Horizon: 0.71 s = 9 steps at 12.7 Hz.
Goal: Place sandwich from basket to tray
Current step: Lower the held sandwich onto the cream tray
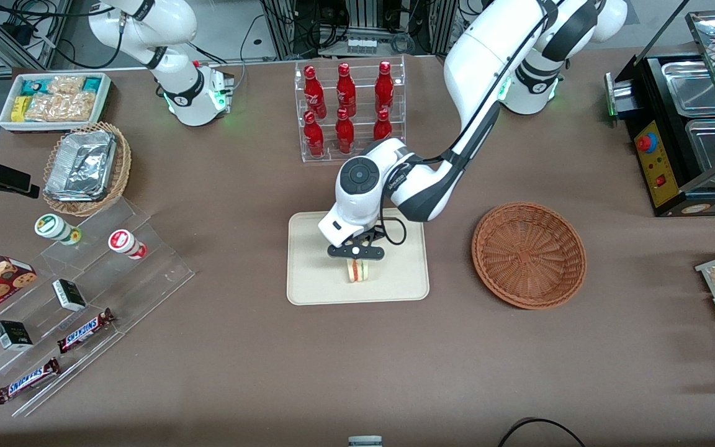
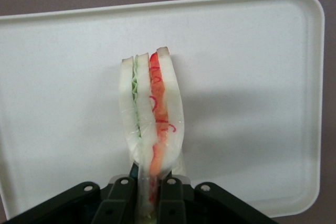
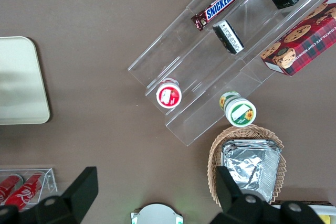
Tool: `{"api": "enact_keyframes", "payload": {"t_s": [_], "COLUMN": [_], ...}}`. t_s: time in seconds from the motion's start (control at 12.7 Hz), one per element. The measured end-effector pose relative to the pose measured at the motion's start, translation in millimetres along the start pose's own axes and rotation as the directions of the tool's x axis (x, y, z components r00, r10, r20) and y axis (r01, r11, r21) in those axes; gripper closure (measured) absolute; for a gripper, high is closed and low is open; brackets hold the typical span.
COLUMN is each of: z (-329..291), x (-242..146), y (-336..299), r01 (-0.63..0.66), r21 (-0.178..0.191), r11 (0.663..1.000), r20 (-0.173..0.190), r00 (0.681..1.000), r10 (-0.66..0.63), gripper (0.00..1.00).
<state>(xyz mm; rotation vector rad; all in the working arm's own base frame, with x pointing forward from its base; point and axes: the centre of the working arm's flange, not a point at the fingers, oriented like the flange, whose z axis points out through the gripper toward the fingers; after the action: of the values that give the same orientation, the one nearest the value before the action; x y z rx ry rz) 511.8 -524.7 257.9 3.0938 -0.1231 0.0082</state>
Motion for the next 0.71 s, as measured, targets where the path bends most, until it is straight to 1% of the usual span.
{"api": "enact_keyframes", "payload": {"t_s": [0.08,0.24,0.55,0.71], "z": [5,15,18,16], "x": [0,-5,-7,-6], "y": [-1,3,9,9], "r01": [-0.014,-0.031,-0.041,-0.041], "r21": [0.017,0.028,0.011,0.009], "r11": [1.0,0.999,0.999,0.999], "r20": [-0.007,-0.005,-0.021,-0.026], "r00": [1.0,1.0,0.999,0.999], "r10": [0.014,0.031,0.041,0.041], "gripper": [0.85,0.85,0.85,0.7]}}
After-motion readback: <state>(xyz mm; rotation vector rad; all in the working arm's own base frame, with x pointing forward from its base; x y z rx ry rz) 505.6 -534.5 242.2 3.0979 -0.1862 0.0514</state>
